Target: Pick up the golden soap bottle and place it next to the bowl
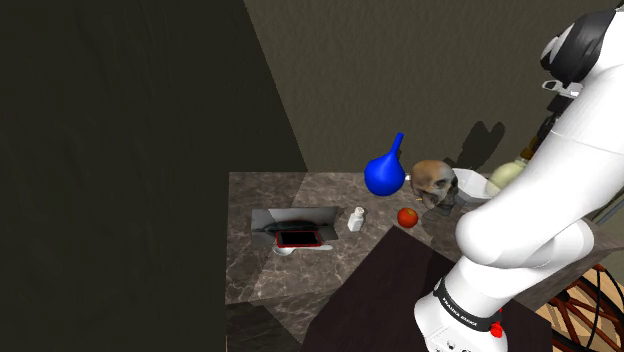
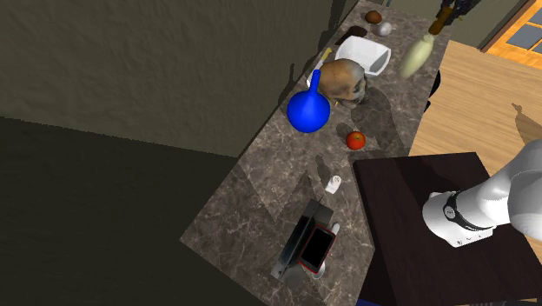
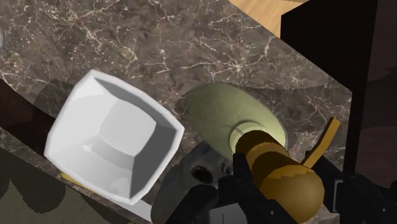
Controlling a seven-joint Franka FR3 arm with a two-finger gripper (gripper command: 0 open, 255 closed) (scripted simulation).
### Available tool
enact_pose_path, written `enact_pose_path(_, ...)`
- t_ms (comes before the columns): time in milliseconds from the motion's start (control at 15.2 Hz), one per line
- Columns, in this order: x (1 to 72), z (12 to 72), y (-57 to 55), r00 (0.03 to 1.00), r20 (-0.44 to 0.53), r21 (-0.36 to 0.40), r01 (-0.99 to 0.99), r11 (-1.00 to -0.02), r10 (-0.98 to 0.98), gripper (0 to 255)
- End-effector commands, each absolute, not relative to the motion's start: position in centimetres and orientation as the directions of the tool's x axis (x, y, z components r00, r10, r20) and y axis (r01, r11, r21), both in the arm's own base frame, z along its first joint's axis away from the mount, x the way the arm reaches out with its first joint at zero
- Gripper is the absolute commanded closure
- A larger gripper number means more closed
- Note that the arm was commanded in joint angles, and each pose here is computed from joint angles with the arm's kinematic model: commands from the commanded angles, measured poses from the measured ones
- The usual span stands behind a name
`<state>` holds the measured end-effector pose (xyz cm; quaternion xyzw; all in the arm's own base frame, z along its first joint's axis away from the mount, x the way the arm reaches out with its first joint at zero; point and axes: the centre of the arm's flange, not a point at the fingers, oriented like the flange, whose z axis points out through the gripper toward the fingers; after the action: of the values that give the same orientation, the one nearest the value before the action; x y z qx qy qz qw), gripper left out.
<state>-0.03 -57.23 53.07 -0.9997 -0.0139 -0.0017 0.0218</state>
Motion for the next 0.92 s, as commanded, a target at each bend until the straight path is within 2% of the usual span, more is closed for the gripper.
enact_pose_path(0, -0.1, 52.0, -57.3, 1.0, 0.004, -0.042, 0.028, -0.999, 0.028, 255)
enact_pose_path(858, -0.1, 45.1, -57.3, 1.0, 0.004, -0.042, 0.028, -0.999, 0.028, 255)
